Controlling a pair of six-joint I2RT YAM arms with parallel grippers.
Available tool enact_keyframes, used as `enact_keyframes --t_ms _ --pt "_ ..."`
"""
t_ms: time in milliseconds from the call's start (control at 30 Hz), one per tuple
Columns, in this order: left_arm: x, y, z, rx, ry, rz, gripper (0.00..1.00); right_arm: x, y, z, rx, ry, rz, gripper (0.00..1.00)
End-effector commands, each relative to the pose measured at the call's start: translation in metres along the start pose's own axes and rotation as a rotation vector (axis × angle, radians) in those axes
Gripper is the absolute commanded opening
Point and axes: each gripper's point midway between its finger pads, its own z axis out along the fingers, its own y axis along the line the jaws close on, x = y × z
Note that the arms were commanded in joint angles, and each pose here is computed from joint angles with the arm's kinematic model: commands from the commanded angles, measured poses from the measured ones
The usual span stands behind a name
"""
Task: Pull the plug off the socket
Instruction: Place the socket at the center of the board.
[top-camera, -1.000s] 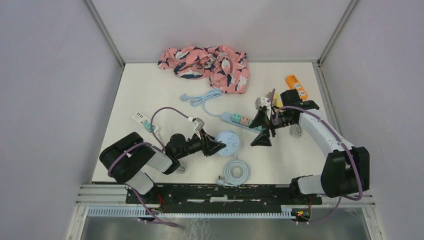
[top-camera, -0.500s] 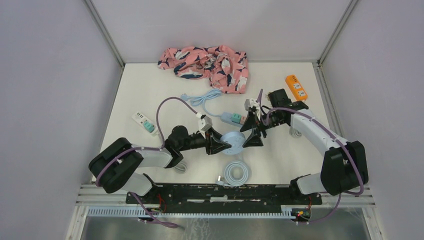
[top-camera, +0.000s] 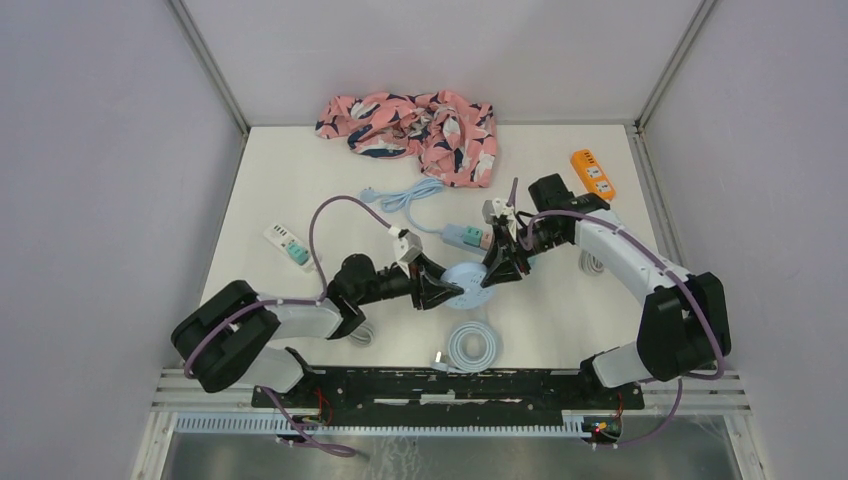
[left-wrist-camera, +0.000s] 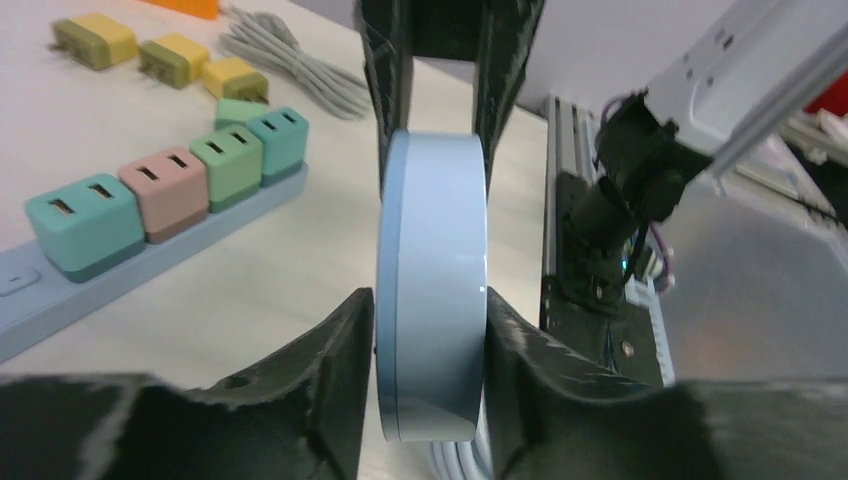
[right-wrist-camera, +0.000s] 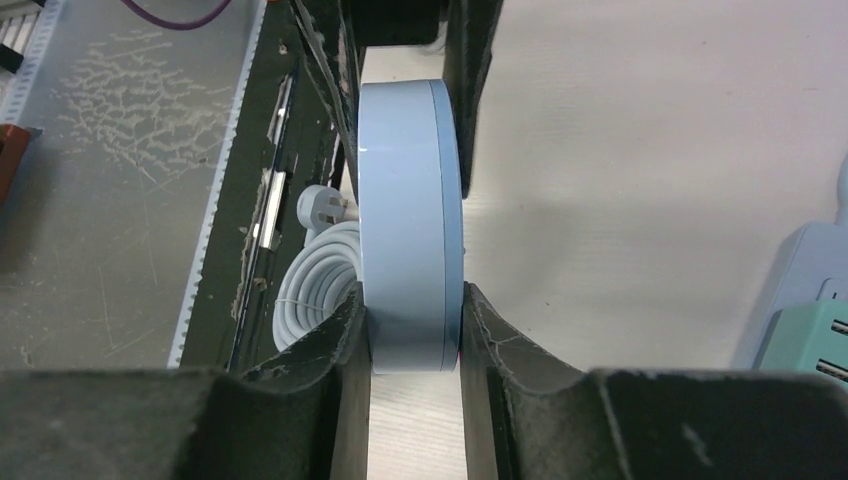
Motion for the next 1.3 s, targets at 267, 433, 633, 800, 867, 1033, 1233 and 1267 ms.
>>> enact_keyframes --t_ms 267,433,633,800,867,1033,1233,1267 --pt "-0.067 0.026 -0.063 -0.381 -0.315 0.044 0.99 -0.014 0.01 -0.041 0.002 0.101 0.0 0.02" --pt "-0.062 0.027 -0.086 -0.446 -0.331 0.037 0.99 -0.009 -0.004 -0.08 0.088 0.125 0.067 0.02" --pt "-0.052 0.028 -0.106 -0.497 -0.349 0.029 0.99 0.01 -0.033 -0.127 0.307 0.215 0.181 0.02" --pt "-0.049 0.029 -0.113 -0.522 -0.338 0.044 0.99 0.02 -0.067 -0.172 0.557 0.289 0.211 0.02" --pt "-0.049 0.029 -0.115 -0.524 -0.338 0.047 0.99 0.021 -0.081 -0.19 0.636 0.316 0.209 0.02" --pt "-0.047 0.028 -0.12 -0.532 -0.348 0.046 0.99 0.018 -0.113 -0.233 0.737 0.328 0.264 0.02" --pt "-0.047 0.027 -0.127 -0.544 -0.365 0.052 0.99 0.036 -0.166 -0.276 0.876 0.385 0.37 0.03" --pt "-0.047 0.028 -0.128 -0.547 -0.368 0.053 0.99 0.041 -0.176 -0.282 0.913 0.394 0.387 0.04"
